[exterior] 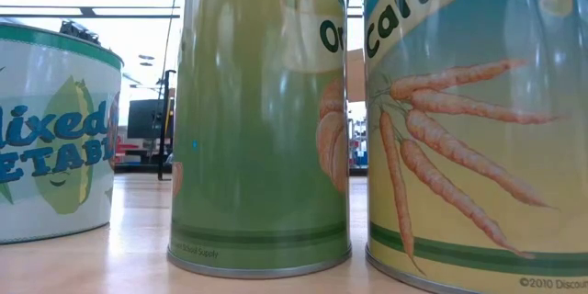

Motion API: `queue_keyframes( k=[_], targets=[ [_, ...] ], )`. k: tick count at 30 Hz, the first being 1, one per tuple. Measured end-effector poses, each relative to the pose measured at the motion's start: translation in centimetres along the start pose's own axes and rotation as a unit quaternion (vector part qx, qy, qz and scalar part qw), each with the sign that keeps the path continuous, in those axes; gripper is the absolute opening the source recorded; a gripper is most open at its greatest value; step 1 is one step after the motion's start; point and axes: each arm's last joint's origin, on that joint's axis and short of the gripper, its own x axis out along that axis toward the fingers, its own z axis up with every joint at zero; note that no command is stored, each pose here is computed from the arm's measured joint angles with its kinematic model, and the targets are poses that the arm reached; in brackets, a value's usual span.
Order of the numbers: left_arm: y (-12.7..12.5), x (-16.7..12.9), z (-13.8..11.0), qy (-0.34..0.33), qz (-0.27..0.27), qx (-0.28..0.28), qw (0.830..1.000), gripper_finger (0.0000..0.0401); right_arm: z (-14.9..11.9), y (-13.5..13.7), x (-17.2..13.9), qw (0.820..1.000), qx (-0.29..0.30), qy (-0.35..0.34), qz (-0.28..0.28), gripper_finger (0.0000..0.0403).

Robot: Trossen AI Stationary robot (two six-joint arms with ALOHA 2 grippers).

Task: Pick and place cans onto a shelf
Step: Put the big canned peas on the shelf

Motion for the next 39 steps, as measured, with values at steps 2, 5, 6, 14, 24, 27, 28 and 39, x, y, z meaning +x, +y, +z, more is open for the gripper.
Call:
queue_keyframes(
  k=[2,5,6,14,24,27,28,39],
  targets=[
    [0.0,0.0,0.0,0.0,0.0,0.0,1.0,0.0235,-0.2,-0.1,0.0,1.0,0.003,0.011,0.01,0.0348],
    [0.0,0.0,0.0,0.001,0.0,0.0,1.0,0.0235,-0.5,0.0,0.4,0.999,-0.013,0.025,0.016,0.0348],
    [0.0,0.0,0.0,0.001,0.0,0.0,1.0,0.0235,-0.8,0.1,0.5,0.999,-0.024,0.037,0.013,0.0348],
    [0.0,0.0,0.0,0.001,0.0,0.0,1.0,0.0235,-1.8,0.3,0.4,0.994,-0.054,0.092,0.015,0.0348],
    [0.0,0.0,0.0,0.001,0.0,0.001,1.0,0.0235,-2.9,1.0,-0.1,0.985,-0.094,0.146,0.019,0.0348],
    [0.0,0.0,0.0,0.001,0.0,0.001,1.0,0.0235,-3.0,0.9,-0.1,0.984,-0.096,0.15,0.012,0.0348],
    [0.0,0.0,0.0,0.001,0.0,0.001,1.0,0.0235,-3.0,0.9,-0.1,0.984,-0.097,0.15,0.01,0.0348],
    [0.0,0.0,0.0,0.0,0.0,-0.013,1.0,0.0235,-2.8,0.8,-0.3,0.986,-0.084,0.141,-0.009,0.0348]
  ],
)
